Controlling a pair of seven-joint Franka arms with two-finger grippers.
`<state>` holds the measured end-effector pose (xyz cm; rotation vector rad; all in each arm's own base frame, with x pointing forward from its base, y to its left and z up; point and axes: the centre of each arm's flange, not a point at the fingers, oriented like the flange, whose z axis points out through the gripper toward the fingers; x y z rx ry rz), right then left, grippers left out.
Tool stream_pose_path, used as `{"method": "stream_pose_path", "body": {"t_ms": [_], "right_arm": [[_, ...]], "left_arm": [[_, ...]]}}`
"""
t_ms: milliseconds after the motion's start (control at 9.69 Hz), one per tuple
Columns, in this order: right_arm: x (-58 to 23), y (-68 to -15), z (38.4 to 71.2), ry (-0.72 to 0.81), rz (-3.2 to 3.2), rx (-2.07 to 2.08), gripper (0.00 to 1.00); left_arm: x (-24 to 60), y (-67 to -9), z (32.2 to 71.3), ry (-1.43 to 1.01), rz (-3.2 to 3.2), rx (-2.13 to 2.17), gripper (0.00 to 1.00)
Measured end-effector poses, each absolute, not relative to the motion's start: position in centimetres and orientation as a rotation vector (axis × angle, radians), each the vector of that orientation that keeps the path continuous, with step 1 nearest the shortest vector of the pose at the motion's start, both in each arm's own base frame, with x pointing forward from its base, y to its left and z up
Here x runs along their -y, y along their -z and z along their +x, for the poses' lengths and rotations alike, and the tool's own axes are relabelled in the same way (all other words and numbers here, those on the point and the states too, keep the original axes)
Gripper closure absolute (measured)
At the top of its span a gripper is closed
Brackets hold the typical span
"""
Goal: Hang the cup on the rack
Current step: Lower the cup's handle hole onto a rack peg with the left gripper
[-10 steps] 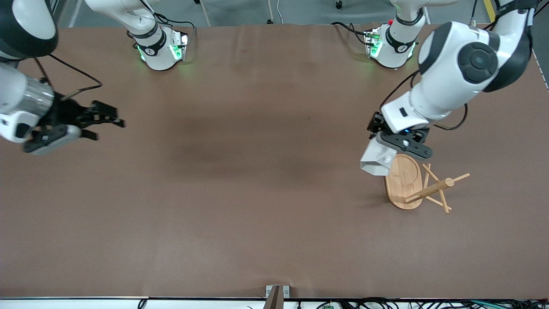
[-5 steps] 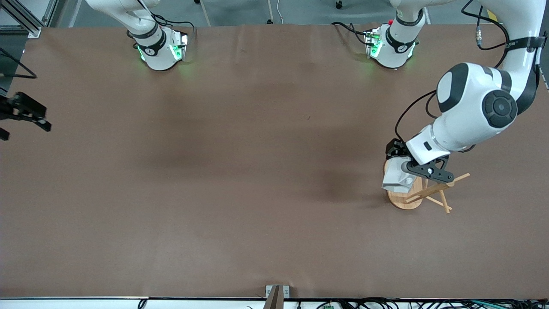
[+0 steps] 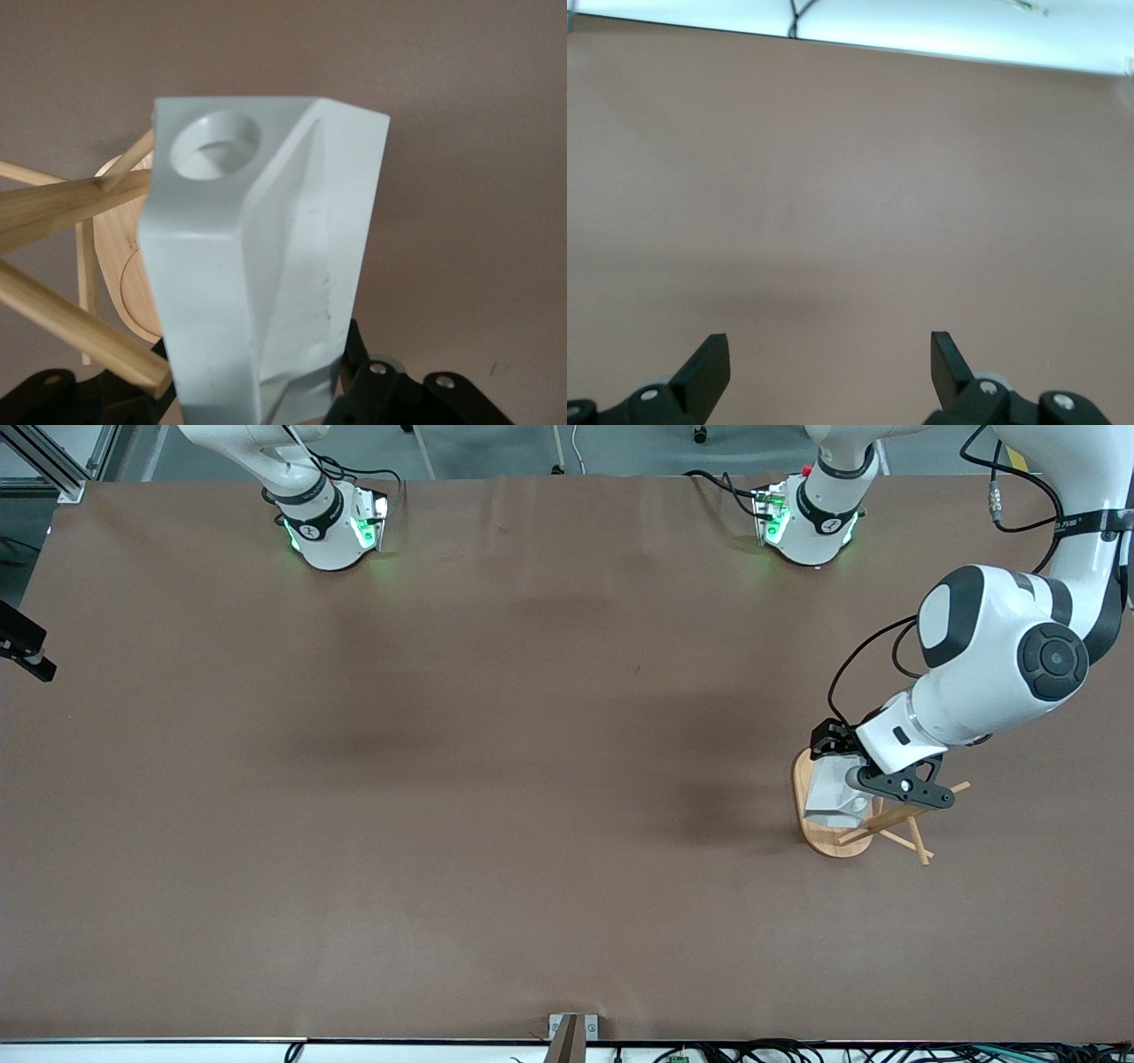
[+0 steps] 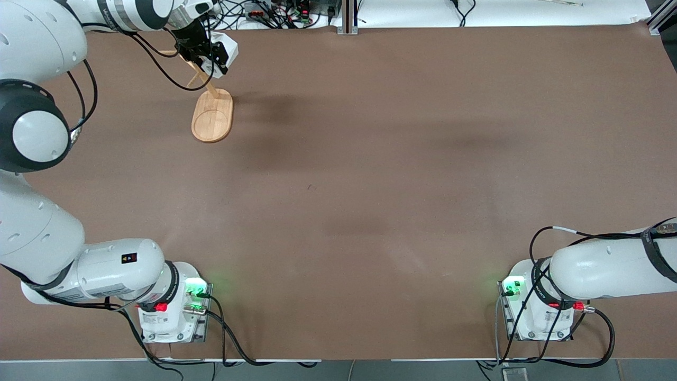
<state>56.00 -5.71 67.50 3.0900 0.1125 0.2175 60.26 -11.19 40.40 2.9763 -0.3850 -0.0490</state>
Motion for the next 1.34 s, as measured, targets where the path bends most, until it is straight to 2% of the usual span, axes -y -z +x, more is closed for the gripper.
{"method": "stream_pose_path", "body": {"t_ms": [619,1342], "right_arm": [[6.9,-66.1,54.4,-0.121,3.105,-0.037,0.00],[7.1,-66.4,53.5,-0.121,3.108,-0.016,0.00]], "left_arm": [[7.8,-39.9,60.3,0.092,2.945,0.543,0.30],[5.1,-39.5,62.5,0.053,2.906,0.619,0.30]]}}
